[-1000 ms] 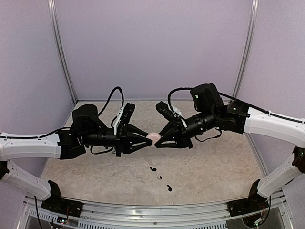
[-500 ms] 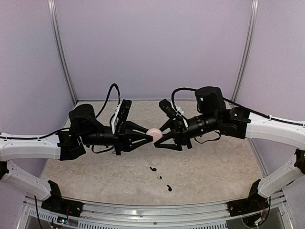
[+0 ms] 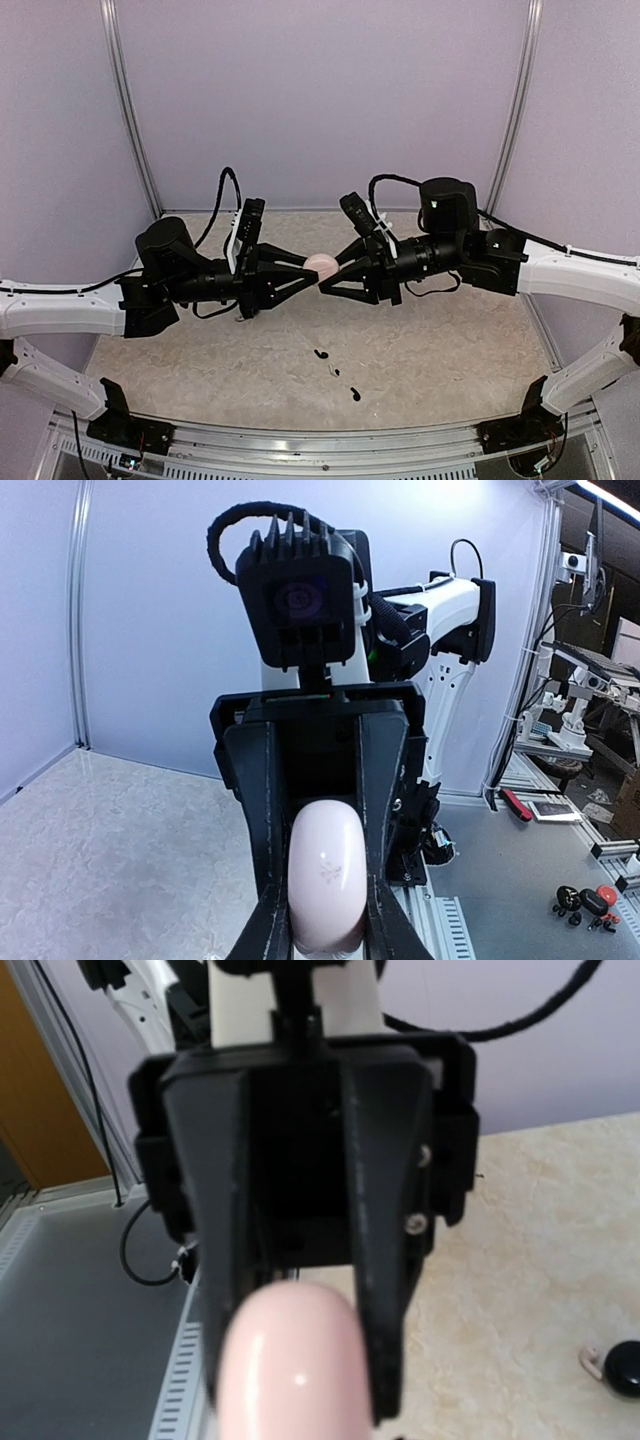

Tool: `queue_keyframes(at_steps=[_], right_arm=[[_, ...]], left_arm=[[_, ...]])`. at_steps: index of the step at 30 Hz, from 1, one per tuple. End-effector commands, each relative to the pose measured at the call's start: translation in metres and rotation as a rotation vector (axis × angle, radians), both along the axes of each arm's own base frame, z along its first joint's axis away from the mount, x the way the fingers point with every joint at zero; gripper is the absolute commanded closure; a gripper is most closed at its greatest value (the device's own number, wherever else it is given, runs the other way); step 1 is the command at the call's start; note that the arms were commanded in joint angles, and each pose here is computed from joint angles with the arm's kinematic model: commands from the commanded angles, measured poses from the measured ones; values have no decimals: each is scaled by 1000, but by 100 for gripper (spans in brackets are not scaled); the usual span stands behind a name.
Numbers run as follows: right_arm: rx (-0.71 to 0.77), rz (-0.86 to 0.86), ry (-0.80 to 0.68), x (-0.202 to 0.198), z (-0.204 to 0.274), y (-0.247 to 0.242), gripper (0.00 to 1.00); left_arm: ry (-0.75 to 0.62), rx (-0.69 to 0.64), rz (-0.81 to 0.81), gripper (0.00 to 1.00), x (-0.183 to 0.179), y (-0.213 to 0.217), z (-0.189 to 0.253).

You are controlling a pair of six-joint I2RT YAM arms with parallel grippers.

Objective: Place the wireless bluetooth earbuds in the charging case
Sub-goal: Pass from the left arm to the right

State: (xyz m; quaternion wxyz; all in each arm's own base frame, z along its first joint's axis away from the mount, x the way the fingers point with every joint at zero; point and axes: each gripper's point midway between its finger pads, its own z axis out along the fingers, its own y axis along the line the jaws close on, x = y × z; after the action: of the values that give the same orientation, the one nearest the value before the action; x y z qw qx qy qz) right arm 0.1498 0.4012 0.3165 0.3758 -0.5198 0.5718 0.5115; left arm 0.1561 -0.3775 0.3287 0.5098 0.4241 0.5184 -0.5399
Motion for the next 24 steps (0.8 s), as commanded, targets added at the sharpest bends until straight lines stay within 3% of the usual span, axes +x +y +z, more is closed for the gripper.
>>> queue_keyframes(at_steps=[1,6,13,18,19,24], right_arm=[[60,16,-18,-8,16,-1,71],[71,24,-22,-9,20,-2,73],[77,34,-20,-11,22,-1,67],[72,33,-17,-10,20,-1,78],[73,31,-18,-10,21,-1,81],[49,2,-34,-6,16,-3,86]], left_arm=[[-15,-37,-15,99,-8,3,9],[-20,-41,-15,99,-8,4,8],[-28,-43,-17,99,-8,3,8],[-26,-40,-13,99,-8,3,6],[-26,-40,-10,98,-7,3,6],[-18,-34,43,70,0,6,9]])
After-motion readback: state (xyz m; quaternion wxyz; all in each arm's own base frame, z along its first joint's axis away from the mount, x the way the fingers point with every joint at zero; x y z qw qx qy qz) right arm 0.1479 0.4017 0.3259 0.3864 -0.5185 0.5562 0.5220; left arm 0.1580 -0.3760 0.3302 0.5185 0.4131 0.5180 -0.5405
